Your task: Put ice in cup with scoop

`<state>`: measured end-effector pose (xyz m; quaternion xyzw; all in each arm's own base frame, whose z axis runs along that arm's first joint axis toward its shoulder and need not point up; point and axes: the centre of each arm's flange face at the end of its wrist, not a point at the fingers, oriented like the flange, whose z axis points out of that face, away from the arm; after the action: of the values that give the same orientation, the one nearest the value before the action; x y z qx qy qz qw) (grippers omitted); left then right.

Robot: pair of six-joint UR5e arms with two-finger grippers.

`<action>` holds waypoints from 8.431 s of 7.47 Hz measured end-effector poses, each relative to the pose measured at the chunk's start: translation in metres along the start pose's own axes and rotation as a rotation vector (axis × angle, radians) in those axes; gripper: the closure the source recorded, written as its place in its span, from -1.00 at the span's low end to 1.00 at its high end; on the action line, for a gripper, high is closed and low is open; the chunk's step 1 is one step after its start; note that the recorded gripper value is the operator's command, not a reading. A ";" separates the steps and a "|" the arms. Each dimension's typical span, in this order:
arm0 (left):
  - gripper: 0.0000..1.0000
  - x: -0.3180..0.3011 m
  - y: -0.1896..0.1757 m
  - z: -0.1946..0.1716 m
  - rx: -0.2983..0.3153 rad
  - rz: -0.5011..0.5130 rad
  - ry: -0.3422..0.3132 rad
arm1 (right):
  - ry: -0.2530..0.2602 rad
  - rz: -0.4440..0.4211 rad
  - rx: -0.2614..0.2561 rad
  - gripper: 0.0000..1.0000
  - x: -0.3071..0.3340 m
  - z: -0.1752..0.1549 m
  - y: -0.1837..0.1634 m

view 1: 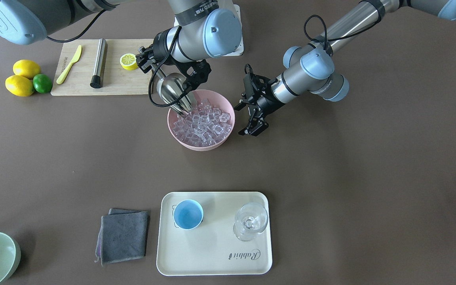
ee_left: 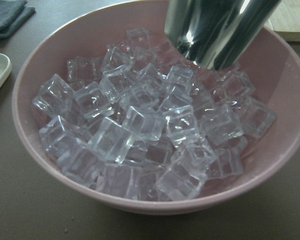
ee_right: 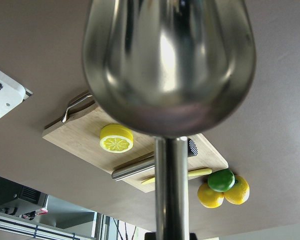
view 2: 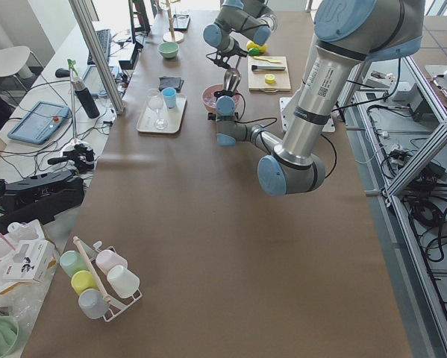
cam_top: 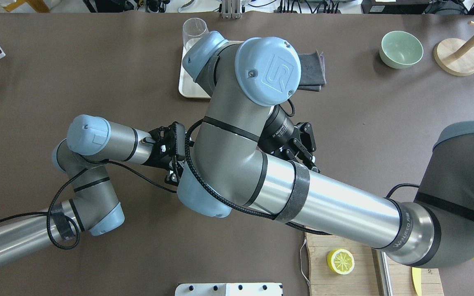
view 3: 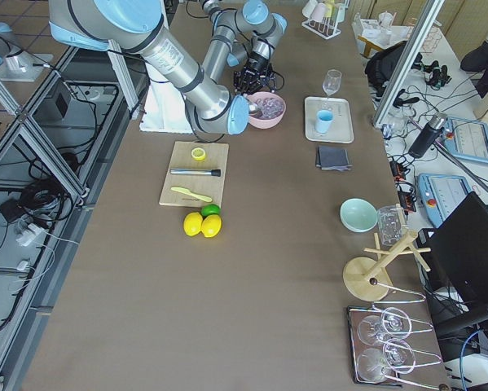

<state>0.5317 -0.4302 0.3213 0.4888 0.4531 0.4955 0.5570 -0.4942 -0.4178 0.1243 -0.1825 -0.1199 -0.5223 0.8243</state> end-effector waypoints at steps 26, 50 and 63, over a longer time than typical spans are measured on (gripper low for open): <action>-0.96 -0.001 0.003 0.000 -0.004 -0.002 -0.004 | 0.163 -0.250 0.561 1.00 0.030 0.122 -0.022; -0.97 -0.003 0.006 -0.003 -0.007 -0.008 -0.013 | 0.126 -0.420 0.767 1.00 0.020 0.125 0.012; -0.96 -0.023 0.010 -0.044 -0.005 -0.010 -0.060 | 0.035 -0.309 1.009 1.00 0.101 0.117 0.051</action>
<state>0.4848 -0.4487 0.3269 0.4999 0.4374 0.4788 0.5740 -0.4060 -0.4308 0.2605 0.2657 -0.3684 -0.5179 0.7249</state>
